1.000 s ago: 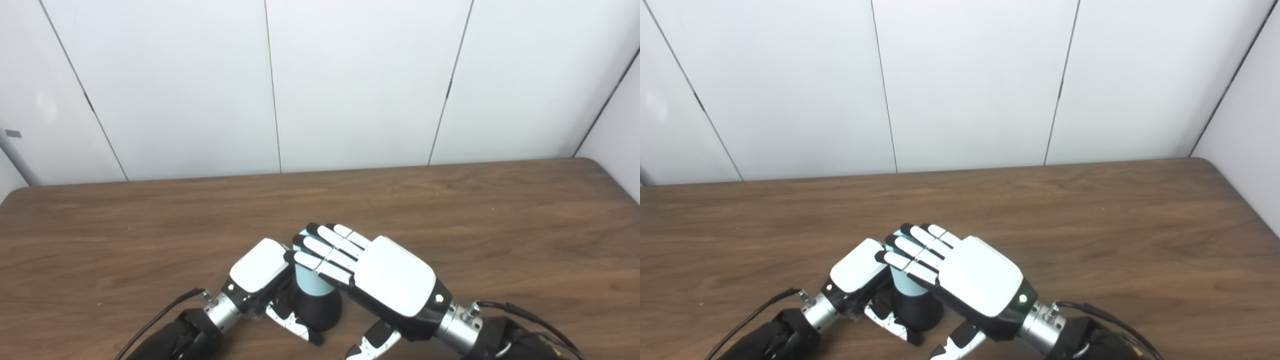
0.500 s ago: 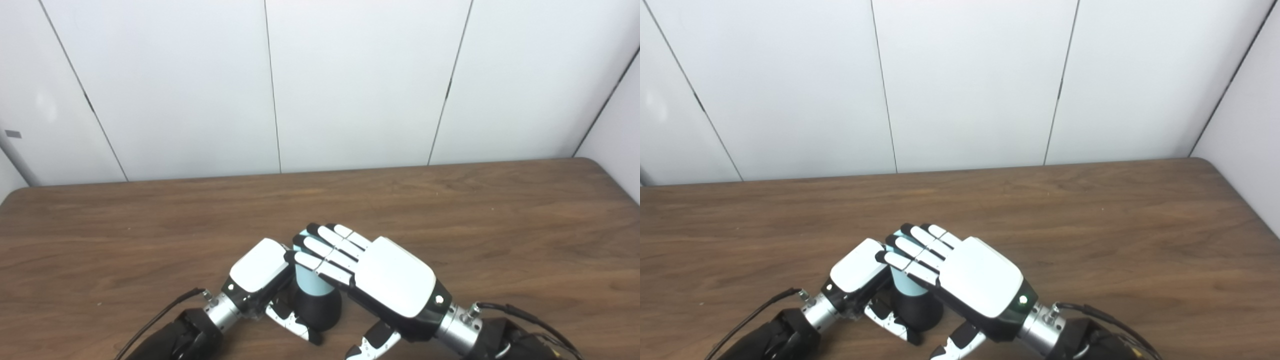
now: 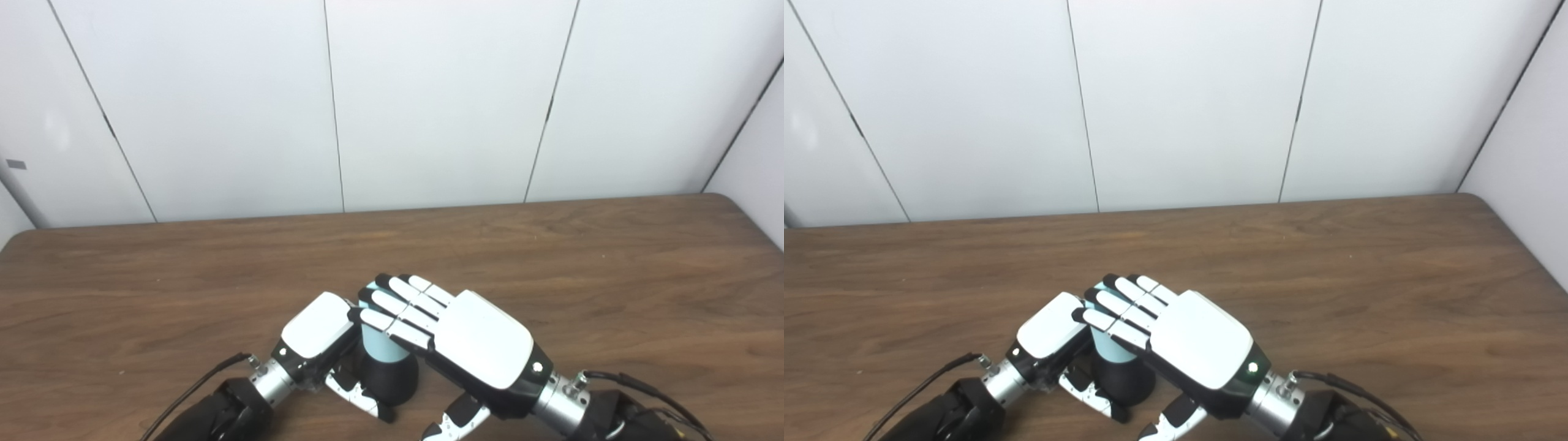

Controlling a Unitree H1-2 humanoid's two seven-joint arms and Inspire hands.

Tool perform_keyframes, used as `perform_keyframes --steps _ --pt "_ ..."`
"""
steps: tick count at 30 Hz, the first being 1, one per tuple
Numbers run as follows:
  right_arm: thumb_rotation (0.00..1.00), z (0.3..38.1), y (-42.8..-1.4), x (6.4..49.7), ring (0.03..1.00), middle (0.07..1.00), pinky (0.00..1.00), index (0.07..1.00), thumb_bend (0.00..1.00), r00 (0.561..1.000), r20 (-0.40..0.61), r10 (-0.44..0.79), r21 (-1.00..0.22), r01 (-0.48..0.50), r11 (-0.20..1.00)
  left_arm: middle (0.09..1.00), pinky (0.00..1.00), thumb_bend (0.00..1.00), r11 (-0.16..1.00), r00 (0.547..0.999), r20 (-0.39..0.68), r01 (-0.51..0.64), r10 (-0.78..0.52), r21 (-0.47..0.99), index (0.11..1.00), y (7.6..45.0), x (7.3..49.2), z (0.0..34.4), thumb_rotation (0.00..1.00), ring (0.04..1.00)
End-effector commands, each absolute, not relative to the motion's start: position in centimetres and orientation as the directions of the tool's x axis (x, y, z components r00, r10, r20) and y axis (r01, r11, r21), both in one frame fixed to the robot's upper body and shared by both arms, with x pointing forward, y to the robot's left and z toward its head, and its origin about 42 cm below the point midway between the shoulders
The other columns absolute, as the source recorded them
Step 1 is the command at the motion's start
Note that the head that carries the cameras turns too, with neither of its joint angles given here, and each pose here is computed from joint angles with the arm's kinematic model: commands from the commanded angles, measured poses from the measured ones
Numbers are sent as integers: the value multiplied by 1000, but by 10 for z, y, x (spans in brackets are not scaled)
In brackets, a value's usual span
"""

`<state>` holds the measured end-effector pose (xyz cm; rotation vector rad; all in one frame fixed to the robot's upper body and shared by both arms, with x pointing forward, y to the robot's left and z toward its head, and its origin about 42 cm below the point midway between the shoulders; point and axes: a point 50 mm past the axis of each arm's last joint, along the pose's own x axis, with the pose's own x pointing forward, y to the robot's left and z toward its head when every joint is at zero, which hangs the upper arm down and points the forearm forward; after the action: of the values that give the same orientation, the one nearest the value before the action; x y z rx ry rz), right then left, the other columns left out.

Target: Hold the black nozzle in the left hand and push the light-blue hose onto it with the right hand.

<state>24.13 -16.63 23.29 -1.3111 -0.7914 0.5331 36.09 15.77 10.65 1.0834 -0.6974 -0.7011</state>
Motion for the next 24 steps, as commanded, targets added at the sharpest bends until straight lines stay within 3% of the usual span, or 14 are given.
perform_keyframes --steps 1,12,24 --pt "856 200 -171 236 946 942 928 908 885 647 2 763 -996 -64 57 471 86 524 288 615 13 350 -789 891 482 146 309 41 0 134" --pt "841 194 -170 232 926 930 897 889 889 645 -2 764 -996 -65 53 471 86 524 287 615 13 349 -789 892 482 147 309 42 0 133" --pt "855 194 -169 231 938 941 934 900 888 649 -20 761 -996 -83 44 471 91 524 289 616 9 357 -788 888 482 147 309 42 0 140"
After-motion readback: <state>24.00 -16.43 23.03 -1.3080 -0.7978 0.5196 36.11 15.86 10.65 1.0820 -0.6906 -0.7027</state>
